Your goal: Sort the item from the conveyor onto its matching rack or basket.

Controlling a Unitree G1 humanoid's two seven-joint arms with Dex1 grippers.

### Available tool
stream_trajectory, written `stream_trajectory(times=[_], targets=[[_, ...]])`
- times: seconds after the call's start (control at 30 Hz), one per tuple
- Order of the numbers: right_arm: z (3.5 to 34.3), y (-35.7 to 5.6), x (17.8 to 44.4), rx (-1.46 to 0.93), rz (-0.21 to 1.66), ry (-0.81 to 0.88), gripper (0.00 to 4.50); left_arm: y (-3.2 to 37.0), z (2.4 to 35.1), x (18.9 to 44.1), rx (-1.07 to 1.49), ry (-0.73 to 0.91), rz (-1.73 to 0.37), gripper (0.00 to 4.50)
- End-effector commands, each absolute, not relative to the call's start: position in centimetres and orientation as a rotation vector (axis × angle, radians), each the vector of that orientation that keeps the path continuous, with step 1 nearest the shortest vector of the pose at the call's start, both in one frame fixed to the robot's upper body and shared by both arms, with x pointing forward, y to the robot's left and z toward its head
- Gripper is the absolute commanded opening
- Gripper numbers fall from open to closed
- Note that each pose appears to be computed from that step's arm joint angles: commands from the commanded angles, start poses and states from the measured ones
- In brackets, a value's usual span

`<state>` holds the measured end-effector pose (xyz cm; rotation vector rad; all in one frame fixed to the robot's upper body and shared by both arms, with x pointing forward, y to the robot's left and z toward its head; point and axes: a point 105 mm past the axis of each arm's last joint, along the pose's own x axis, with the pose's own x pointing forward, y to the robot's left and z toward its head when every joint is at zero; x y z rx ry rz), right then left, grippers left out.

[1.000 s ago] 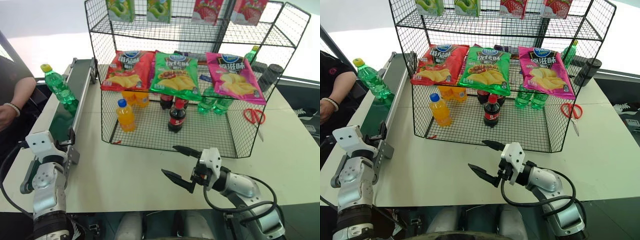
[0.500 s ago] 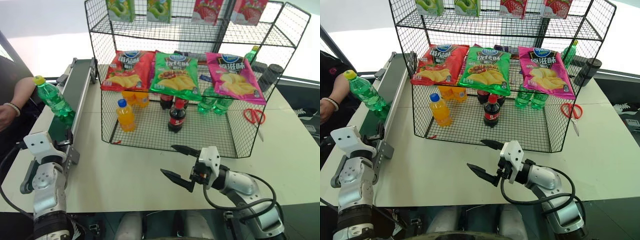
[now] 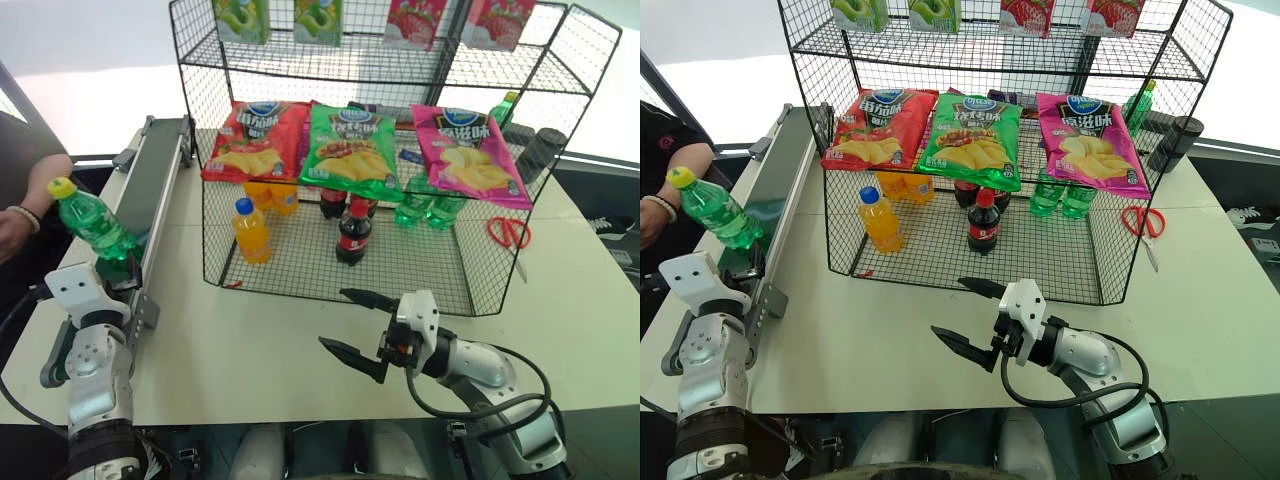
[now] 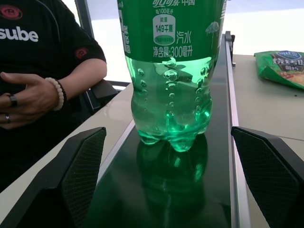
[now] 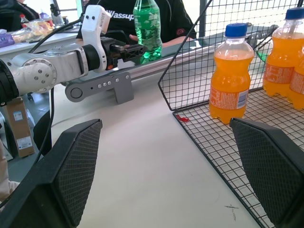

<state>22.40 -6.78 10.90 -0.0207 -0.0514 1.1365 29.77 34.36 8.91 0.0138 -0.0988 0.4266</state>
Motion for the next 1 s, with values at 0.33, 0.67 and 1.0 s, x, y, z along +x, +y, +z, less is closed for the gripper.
stream_trajectory(times=[0.33, 0.67, 1.0], targets=[[11.7, -6.6, 22.2, -0.014, 1.155, -0.084, 4.48, 35.3, 10.7, 29.5, 0.053, -0.166, 0.474, 4.50], [10.9, -6.4, 21.9, -0.010, 1.160, -0.072, 4.50, 35.2, 10.8, 29.1, 0.053, -0.180, 0.475, 2.91], [10.2, -7.0, 21.8, -0.022, 1.144, -0.070, 4.50, 32.0, 17.9, 29.7, 0.133, -0.378, 0.223, 2.91]])
